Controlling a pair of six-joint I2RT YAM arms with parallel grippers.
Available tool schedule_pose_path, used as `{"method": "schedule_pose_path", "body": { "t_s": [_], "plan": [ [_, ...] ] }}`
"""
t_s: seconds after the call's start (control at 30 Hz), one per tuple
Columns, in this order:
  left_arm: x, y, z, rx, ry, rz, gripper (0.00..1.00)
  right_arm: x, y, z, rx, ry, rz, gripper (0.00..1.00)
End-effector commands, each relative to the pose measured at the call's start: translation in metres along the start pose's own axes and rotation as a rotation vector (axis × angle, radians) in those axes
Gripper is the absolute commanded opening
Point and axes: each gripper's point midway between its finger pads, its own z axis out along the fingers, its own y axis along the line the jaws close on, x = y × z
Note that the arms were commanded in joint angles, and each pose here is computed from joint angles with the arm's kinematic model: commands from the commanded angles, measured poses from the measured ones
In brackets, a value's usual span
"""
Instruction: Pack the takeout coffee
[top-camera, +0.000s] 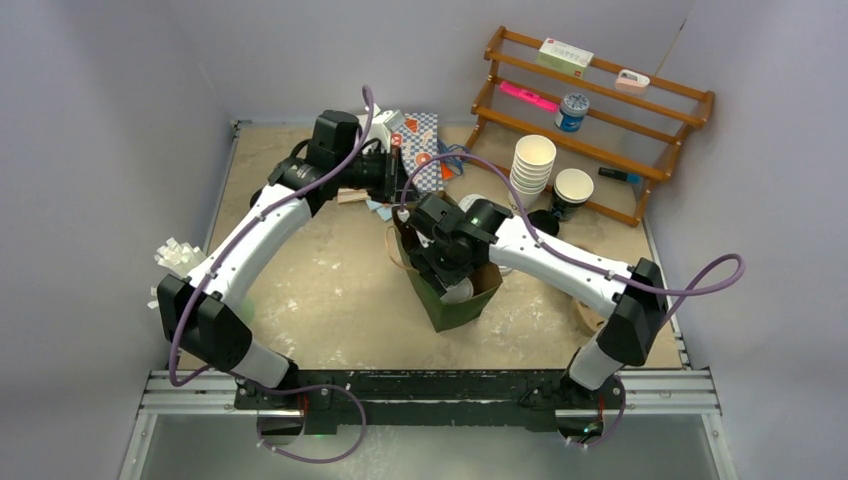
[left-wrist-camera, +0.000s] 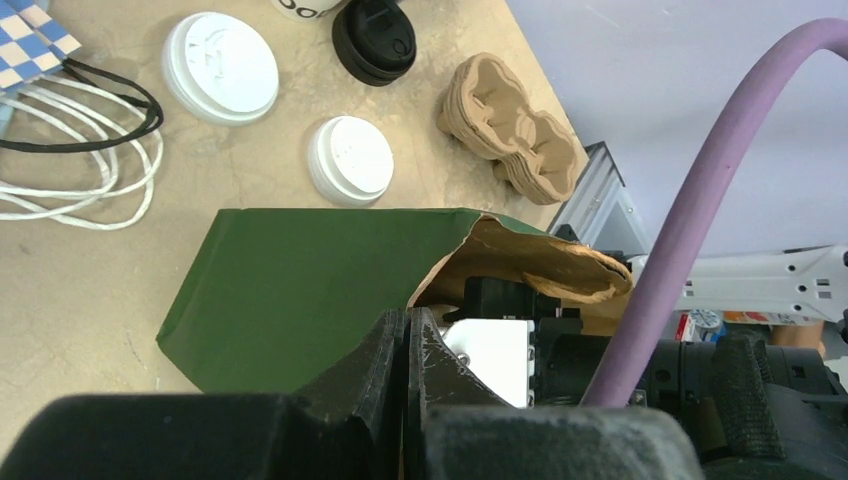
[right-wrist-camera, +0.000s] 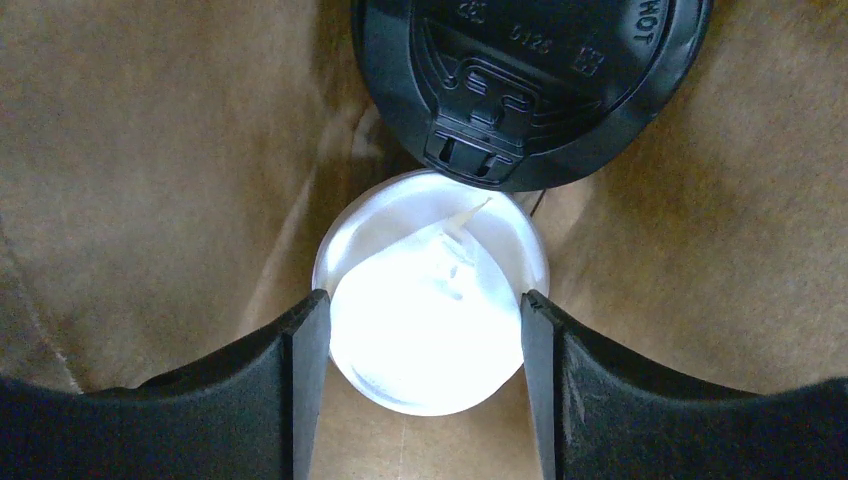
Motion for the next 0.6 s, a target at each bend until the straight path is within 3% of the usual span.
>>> {"method": "schedule_pose_path", "body": {
  "t_s": [0.0,0.57],
  "plan": [
    [0.002,-0.014,-0.002,0.033,0.027,0.06,0.0,-0.006,-0.001,0.024,0.018,0.015,0.019,0.65],
    [-0.026,-0.018,-0.005,0.018,-0.059,0.202,0.0,0.016,-0.01,0.056,0.054,0.06,-0.009,0.65]
  ]
}}
